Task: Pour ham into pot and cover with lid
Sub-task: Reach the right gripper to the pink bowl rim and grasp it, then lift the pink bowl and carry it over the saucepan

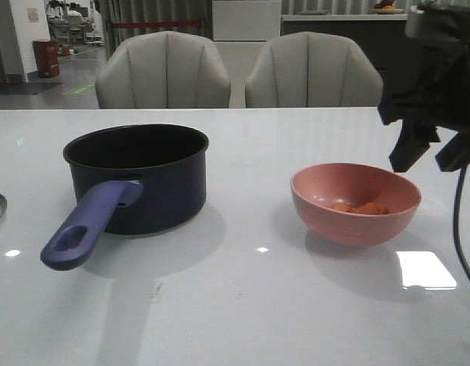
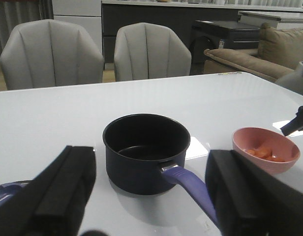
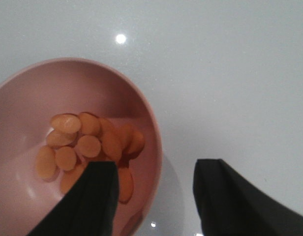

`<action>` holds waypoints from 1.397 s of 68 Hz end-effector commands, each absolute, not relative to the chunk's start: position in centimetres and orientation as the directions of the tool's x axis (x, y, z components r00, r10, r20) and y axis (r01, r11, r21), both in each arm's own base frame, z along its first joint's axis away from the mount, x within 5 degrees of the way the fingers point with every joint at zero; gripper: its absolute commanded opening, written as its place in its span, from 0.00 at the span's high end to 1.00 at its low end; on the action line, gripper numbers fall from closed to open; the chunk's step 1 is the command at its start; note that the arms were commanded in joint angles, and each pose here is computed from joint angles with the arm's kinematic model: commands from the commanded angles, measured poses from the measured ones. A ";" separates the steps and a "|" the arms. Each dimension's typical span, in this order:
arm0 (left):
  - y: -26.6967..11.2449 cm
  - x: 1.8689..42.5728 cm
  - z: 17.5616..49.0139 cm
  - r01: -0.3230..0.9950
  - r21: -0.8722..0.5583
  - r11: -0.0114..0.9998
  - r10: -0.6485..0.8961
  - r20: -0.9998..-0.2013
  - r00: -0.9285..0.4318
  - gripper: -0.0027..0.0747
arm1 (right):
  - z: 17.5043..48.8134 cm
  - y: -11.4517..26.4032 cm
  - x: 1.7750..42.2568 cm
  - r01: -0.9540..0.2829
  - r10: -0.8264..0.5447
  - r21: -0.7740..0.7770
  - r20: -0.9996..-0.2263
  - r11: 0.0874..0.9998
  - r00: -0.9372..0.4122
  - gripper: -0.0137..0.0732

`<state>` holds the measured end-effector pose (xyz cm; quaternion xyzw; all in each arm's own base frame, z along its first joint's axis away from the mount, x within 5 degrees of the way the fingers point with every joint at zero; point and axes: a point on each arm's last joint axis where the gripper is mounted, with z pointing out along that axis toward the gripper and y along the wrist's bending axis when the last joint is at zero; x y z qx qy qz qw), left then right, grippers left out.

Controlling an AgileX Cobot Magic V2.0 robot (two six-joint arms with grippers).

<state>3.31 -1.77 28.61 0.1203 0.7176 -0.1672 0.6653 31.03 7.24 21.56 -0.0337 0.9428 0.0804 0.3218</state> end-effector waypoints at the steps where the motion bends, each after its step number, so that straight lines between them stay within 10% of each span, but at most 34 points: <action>1: -1.7 3.3 30.1 0.405 -0.094 0.910 -0.101 -0.995 -0.004 0.30 | 22.8 7.6 33.2 -0.122 -0.001 0.135 -0.667 0.983 -0.745 0.32; 14: -1.7 3.3 30.1 0.405 -0.094 0.910 -0.101 -0.995 -0.004 0.30 | 20.9 8.0 35.5 -0.114 -0.006 0.131 -0.628 0.985 -0.778 0.39; 30: -1.7 3.3 30.1 0.405 -0.094 0.910 -0.101 -0.995 -0.004 0.30 | 20.2 8.3 36.3 -0.096 0.017 0.153 -0.608 0.984 -0.794 0.70; 59: -1.7 3.3 30.1 0.405 -0.094 0.910 -0.101 -0.995 -0.004 0.30 | 28.6 9.7 36.5 -0.187 0.006 0.190 -0.715 0.964 -0.699 0.69; 95: -1.7 3.3 30.1 0.405 -0.094 0.910 -0.101 -0.995 -0.004 0.30 | 35.8 25.2 37.5 -0.467 -0.293 -0.053 -0.839 0.883 -0.459 0.69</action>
